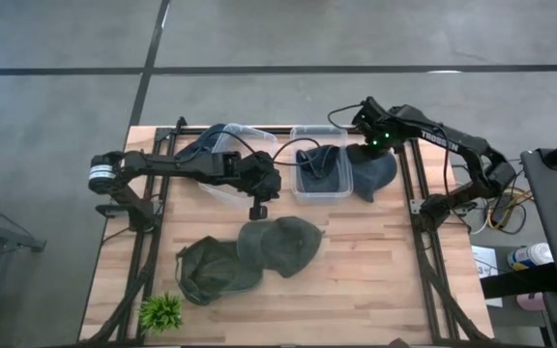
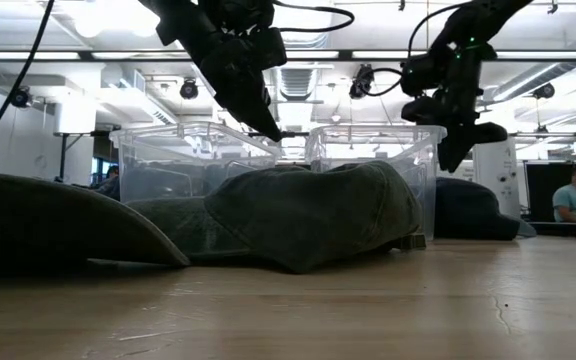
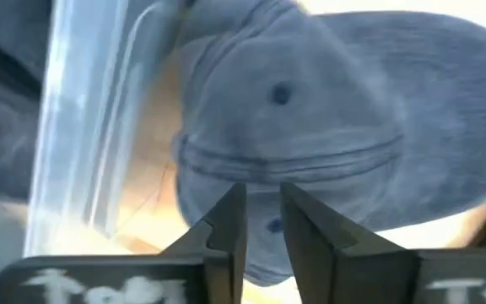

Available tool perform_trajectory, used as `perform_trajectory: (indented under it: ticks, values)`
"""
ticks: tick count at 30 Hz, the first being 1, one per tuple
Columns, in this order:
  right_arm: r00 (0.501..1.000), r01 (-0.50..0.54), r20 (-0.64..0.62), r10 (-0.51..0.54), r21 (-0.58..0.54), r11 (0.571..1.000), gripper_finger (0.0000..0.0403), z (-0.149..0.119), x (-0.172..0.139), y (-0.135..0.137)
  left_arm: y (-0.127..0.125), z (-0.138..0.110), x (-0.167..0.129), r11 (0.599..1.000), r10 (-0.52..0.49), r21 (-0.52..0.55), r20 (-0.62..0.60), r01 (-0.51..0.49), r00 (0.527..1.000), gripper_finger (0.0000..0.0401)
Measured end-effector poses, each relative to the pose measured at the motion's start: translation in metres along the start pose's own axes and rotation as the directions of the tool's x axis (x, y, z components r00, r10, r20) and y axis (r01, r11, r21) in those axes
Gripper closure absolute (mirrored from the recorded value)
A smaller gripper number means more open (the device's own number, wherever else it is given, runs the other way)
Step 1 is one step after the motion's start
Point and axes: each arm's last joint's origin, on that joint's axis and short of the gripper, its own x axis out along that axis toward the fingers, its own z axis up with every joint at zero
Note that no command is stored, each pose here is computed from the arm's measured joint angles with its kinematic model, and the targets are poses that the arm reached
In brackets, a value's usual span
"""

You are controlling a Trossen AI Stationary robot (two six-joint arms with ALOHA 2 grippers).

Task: Pick & Place hat
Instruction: Put the right blue cap into the right transparent bin

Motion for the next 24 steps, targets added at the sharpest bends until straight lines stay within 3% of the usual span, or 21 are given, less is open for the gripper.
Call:
perform_trajectory:
  ticks: [5,11,14,19,24]
  values:
    - [1.000,0.004,-0.015,-0.005,-0.071,0.997,0.0258,-0.005,0.006,0.005,0.000,0.000,0.000,1.000,0.000,0.000,0.000,0.000,1.000,0.0401]
    - [0.990,0.133,0.057,-0.127,-0.124,0.983,0.0151,-0.007,0.007,0.010,0.000,0.000,0.000,1.000,0.000,0.000,0.000,0.000,1.000,0.0401]
    - [0.989,0.134,0.089,-0.120,-0.170,0.976,0.0108,-0.005,0.008,0.012,0.000,0.000,0.000,1.000,0.000,-0.001,0.000,0.000,1.000,0.0401]
    - [0.990,0.136,0.079,-0.118,-0.281,0.950,0.0077,-0.001,0.018,0.016,0.000,0.000,0.000,1.000,0.000,-0.001,0.000,0.000,1.000,0.0401]
    - [0.992,0.123,0.015,-0.124,-0.295,0.948,0.0078,0.005,0.036,0.017,0.000,0.000,0.000,1.000,0.000,-0.002,0.000,0.000,1.000,0.0401]
